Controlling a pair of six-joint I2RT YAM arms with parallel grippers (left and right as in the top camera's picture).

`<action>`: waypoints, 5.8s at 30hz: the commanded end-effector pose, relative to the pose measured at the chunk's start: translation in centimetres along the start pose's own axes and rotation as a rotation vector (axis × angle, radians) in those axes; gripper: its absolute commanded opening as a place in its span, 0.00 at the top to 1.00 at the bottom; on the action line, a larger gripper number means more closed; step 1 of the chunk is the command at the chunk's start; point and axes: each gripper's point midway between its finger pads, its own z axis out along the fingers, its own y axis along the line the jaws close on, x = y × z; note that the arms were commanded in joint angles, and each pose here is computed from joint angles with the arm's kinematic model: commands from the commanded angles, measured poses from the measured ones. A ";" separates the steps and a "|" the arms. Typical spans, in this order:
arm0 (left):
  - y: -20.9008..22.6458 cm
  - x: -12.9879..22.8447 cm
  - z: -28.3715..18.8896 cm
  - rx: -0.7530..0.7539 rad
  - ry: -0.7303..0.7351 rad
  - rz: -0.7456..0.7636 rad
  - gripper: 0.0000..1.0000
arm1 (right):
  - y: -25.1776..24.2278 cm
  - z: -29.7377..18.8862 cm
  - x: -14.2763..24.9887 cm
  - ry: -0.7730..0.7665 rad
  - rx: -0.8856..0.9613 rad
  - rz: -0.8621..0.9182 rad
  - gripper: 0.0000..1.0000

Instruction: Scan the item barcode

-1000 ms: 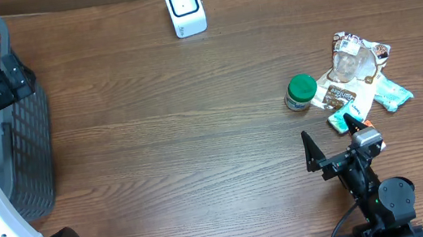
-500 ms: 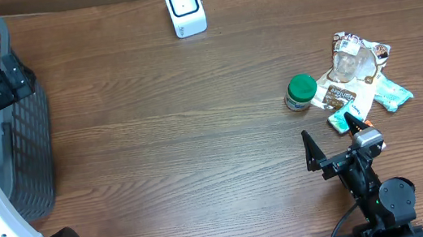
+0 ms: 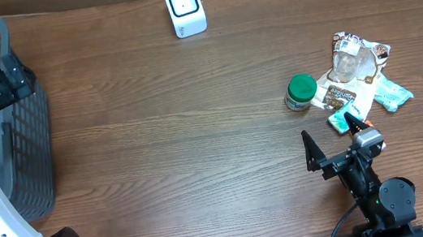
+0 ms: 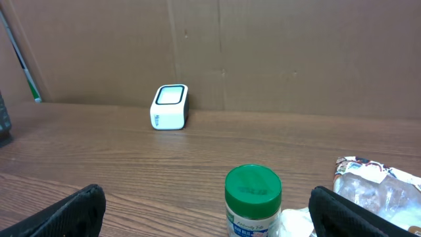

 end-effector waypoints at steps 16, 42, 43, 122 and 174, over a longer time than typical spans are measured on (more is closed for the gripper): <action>-5.7 1.2 -3.2 0.089 -0.068 0.160 0.00 | -0.1 0.0 0.3 -0.003 0.005 -0.005 0.00; -10.9 10.1 -15.7 0.295 -0.394 0.404 0.00 | -0.1 0.0 0.3 -0.003 0.005 -0.005 0.00; -10.9 10.1 -15.4 0.298 -0.412 0.403 0.01 | -0.1 0.0 0.3 -0.003 0.005 -0.005 0.00; -9.3 21.8 8.8 0.366 -0.934 0.391 0.00 | -0.1 0.0 0.3 -0.003 0.005 -0.005 0.00; -9.3 21.8 8.8 0.366 -0.934 0.391 0.00 | -0.1 0.0 0.3 -0.003 0.005 -0.005 0.00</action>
